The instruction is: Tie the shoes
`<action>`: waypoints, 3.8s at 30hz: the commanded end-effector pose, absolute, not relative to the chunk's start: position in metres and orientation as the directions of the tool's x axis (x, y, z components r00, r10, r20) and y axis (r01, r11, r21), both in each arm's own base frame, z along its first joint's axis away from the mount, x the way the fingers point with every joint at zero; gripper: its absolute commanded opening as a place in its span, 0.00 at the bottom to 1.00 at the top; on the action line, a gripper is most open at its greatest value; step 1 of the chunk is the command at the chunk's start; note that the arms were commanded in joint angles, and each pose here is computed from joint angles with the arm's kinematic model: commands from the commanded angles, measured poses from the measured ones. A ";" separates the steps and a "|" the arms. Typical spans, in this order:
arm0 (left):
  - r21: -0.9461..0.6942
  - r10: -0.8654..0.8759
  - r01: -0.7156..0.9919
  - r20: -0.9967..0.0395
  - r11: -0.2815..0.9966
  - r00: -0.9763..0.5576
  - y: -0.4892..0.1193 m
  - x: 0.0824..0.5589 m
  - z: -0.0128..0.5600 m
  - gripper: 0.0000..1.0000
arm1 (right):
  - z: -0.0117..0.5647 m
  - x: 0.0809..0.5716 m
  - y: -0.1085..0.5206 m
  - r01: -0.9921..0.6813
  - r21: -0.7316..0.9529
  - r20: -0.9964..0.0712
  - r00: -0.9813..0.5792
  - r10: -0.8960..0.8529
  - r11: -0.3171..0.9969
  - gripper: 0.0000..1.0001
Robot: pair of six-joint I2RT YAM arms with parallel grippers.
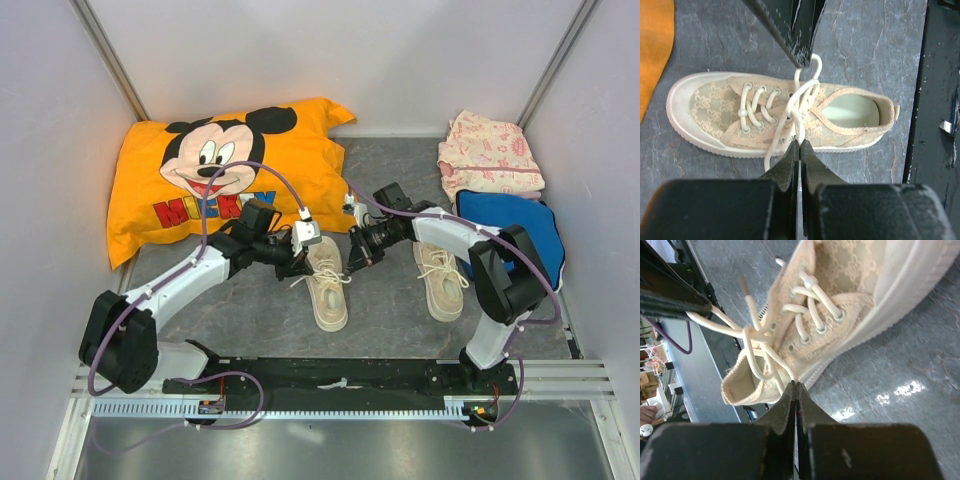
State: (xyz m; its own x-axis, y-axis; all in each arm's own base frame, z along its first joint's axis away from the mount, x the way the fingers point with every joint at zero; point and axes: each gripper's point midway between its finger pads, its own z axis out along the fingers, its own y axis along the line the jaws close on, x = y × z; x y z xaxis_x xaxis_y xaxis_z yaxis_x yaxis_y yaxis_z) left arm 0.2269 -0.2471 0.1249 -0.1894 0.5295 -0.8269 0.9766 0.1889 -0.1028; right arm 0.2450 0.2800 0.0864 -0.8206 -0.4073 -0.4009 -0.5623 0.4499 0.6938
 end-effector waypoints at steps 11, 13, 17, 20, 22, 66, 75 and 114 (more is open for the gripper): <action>-0.076 0.560 0.950 -0.792 0.304 -0.243 -0.220 0.238 0.122 0.01 | 0.083 0.239 0.255 -0.605 0.633 -0.437 -0.795 -0.421 0.484 0.00; -0.075 0.558 0.946 -0.792 0.315 -0.248 -0.218 0.242 0.123 0.02 | 0.082 0.239 0.252 -0.604 0.630 -0.437 -0.795 -0.420 0.488 0.00; -0.097 0.544 0.938 -0.792 0.332 -0.275 -0.221 0.250 0.125 0.02 | 0.080 0.238 0.252 -0.604 0.631 -0.434 -0.795 -0.423 0.488 0.00; -0.109 0.534 0.926 -0.789 0.362 -0.302 -0.225 0.261 0.126 0.02 | 0.080 0.239 0.252 -0.604 0.629 -0.434 -0.795 -0.424 0.490 0.00; -0.122 0.526 0.915 -0.786 0.384 -0.325 -0.227 0.269 0.125 0.02 | 0.079 0.239 0.252 -0.603 0.627 -0.432 -0.796 -0.424 0.493 0.00; 0.269 0.527 0.937 -0.776 -0.223 0.348 -0.257 0.201 0.129 0.40 | 0.101 0.259 0.267 -0.758 0.586 -0.546 -0.631 -0.550 0.287 0.48; 0.321 0.546 0.926 -0.749 -0.198 0.376 -0.266 0.217 0.129 0.40 | 0.088 0.255 0.257 -0.758 0.577 -0.502 -0.624 -0.599 0.305 0.44; 0.344 0.565 0.886 -0.684 -0.309 0.463 -0.260 0.213 0.099 0.06 | 0.099 0.233 0.240 -0.768 0.590 -0.477 -0.580 -0.660 0.248 0.44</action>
State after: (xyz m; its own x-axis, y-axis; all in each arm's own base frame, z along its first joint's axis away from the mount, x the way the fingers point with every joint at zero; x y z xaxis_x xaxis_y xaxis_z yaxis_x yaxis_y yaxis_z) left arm 0.2216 -0.2595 0.0970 0.3678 0.6138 -0.6985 0.9297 -0.2284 0.2888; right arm 0.2011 0.2481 0.0739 -0.6345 -0.6776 -0.3718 -0.6878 0.2755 0.6716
